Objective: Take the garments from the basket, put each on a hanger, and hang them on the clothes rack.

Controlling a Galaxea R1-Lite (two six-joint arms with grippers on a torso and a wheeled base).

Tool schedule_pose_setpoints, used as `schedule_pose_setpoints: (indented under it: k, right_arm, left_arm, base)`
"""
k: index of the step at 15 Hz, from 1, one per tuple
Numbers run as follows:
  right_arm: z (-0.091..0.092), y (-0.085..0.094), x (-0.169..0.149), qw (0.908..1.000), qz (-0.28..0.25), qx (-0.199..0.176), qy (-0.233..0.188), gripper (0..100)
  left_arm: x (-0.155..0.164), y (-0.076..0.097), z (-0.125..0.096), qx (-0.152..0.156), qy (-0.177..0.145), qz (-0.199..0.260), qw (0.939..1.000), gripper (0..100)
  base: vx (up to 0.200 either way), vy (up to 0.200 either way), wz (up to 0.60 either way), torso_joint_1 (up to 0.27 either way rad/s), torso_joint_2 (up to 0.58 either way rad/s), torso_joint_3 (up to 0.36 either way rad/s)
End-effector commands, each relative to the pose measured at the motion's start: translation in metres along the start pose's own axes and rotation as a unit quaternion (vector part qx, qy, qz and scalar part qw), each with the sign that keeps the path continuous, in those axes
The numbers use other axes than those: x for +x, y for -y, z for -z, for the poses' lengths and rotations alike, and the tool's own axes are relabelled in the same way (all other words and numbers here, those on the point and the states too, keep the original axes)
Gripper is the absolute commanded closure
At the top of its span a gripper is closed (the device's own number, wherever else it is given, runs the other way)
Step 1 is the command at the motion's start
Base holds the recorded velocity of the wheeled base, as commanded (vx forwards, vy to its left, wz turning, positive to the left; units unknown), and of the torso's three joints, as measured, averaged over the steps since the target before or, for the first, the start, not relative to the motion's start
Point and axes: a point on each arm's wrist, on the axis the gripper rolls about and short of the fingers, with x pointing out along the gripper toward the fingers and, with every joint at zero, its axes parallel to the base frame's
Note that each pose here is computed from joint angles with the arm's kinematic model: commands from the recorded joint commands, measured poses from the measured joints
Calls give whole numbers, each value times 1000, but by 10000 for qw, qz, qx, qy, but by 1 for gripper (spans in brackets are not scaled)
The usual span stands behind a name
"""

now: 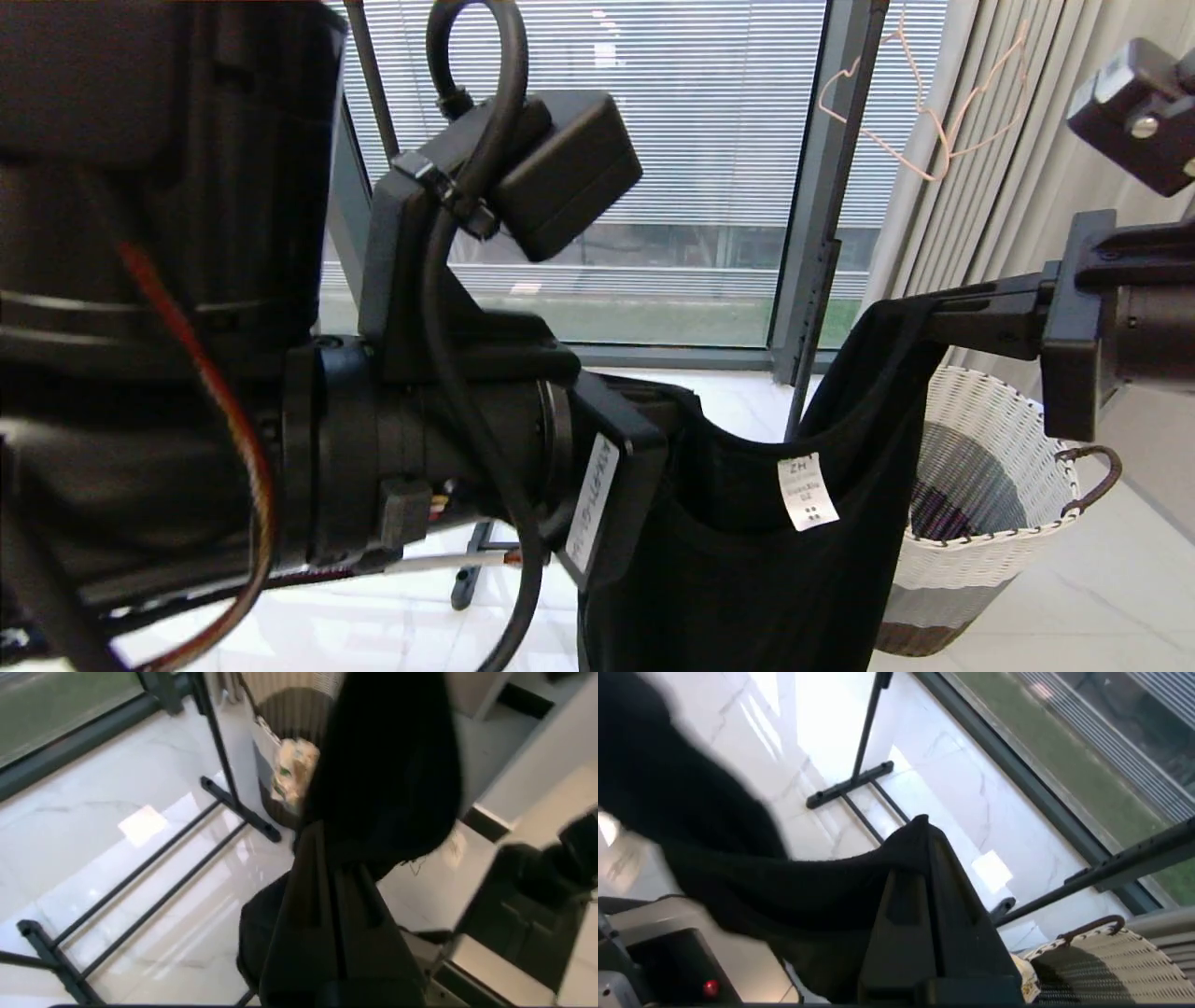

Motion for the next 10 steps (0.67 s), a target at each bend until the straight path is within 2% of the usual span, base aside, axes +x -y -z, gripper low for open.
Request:
schedule_pose_setpoints:
  k: [1,5,7,8,9,10]
  right_arm:
    - [2,3,14,9999,3,30,-151,100]
    - [1,2,3,10000,50,20,-69,100]
    - [5,-2,-18,9999,9,20,-161,100]
    - [7,-6,-33,9997,-76,-7,-242,100]
    - [7,-11,-42,9996,-181,-47,-216,100]
    - [5,-14,-47,9995,-251,-87,-145,100]
  left_arm:
    - [-8,7,6,57,4,107,9999,100]
    - [-14,4,3,95,104,57,9999,100]
    - [-16,-24,-6,221,264,-461,9983,100]
    - [-15,-39,-13,339,483,-714,9957,100]
    - [-14,-50,-22,363,755,-826,9931,100]
    - [-16,-51,-26,368,865,-804,9923,100]
  base:
    - [0,0,0,0,0,0]
    - [0,0,0,0,0,0]
    - [0,0,0,0,0,0]
    - [0,0,0,0,0,0]
    - [0,0,0,0,0,0]
    - [0,0,0,0,0,0]
